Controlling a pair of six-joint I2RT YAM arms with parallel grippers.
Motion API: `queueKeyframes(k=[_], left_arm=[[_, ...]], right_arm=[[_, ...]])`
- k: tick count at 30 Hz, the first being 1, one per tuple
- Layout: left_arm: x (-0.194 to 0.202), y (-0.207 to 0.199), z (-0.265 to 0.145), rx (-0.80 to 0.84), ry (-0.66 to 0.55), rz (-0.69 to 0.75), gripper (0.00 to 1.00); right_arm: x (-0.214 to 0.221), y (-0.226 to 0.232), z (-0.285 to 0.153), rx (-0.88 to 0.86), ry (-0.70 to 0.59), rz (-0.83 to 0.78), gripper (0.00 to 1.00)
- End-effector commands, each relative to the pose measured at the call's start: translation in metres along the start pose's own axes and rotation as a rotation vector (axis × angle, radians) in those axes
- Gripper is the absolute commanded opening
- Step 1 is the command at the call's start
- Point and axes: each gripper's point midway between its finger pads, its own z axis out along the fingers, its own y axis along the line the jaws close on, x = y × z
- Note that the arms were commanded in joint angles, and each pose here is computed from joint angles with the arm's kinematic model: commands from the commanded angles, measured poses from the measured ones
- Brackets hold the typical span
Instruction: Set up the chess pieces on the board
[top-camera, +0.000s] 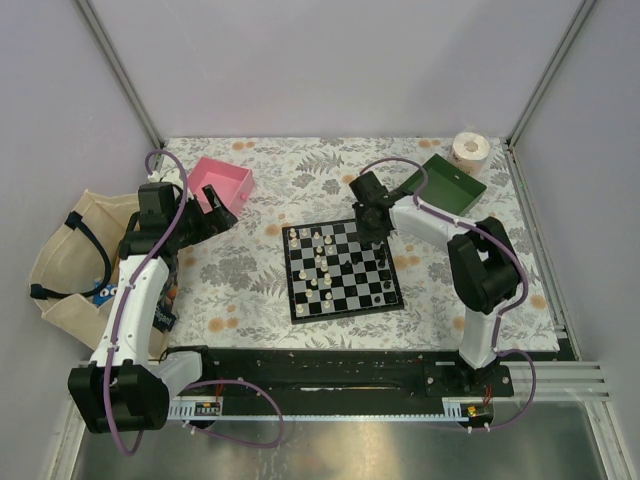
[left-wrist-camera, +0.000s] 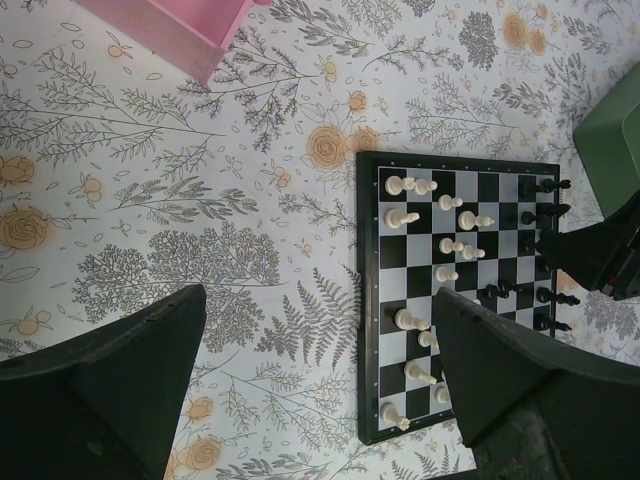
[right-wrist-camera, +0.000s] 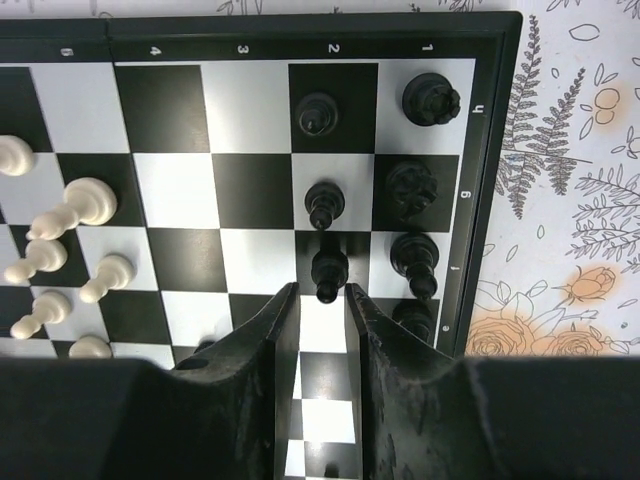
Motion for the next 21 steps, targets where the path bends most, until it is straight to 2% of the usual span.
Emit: queueKeyframes(k=[1, 11, 21], left_arm=[[-0.011, -0.006, -0.002, 0.03, -0.036, 0.019, 0.99], [-0.011, -0.006, -0.001, 0.031, -0.034, 0.018, 0.99], [-0.011, -0.005, -0.001, 0.027, -0.032, 0.017, 0.99]], right_arm=[[-0.022, 0.008, -0.035, -0.071, -0.092, 0.011, 0.34], [0.001, 0.026, -0.051, -0.137, -0.073, 0.009, 0.35], [0.019, 0.043, -0.035, -0.158, -0.009, -0.013, 0.38]])
